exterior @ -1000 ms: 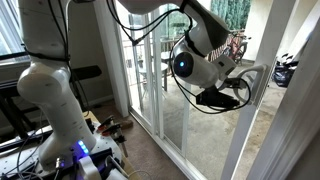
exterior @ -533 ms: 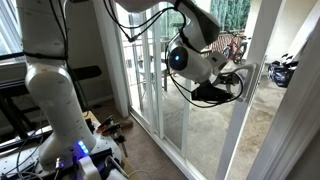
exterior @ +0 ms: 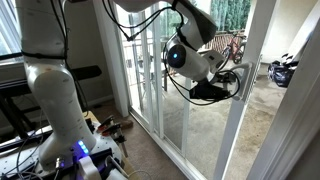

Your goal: Open the door

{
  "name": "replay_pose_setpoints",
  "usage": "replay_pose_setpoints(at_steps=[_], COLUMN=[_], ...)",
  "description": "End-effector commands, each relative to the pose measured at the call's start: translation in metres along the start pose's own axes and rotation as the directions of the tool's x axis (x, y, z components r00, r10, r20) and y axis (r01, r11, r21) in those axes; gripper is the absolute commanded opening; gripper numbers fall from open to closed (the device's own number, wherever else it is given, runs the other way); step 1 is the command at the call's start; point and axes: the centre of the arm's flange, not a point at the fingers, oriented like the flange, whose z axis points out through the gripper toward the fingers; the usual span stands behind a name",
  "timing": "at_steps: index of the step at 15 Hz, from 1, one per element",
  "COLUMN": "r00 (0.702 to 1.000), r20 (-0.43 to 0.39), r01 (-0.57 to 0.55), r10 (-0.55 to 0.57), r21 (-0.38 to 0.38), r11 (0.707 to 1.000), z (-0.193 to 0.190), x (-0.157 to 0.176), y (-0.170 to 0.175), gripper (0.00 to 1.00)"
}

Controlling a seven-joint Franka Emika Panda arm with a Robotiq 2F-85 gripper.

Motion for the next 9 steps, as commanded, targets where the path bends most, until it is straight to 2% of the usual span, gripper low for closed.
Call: replay_pose_setpoints(at_steps=[1,6,9], r00=[1.000,1.000,0.998], r20=[0.000,-0.006,-0.044], r01=[0.000,0.006,0.052], r10=[0.000,-0.006,-0.051], r21=[0.000,-0.001,0.015], r11=[1.000,1.000,0.999], z=[0.000,-0.002,0.007], x=[0.000,-0.001,0.017], y=[0.000,-0.003,-0.037], gripper=[1.00,1.00,1.00])
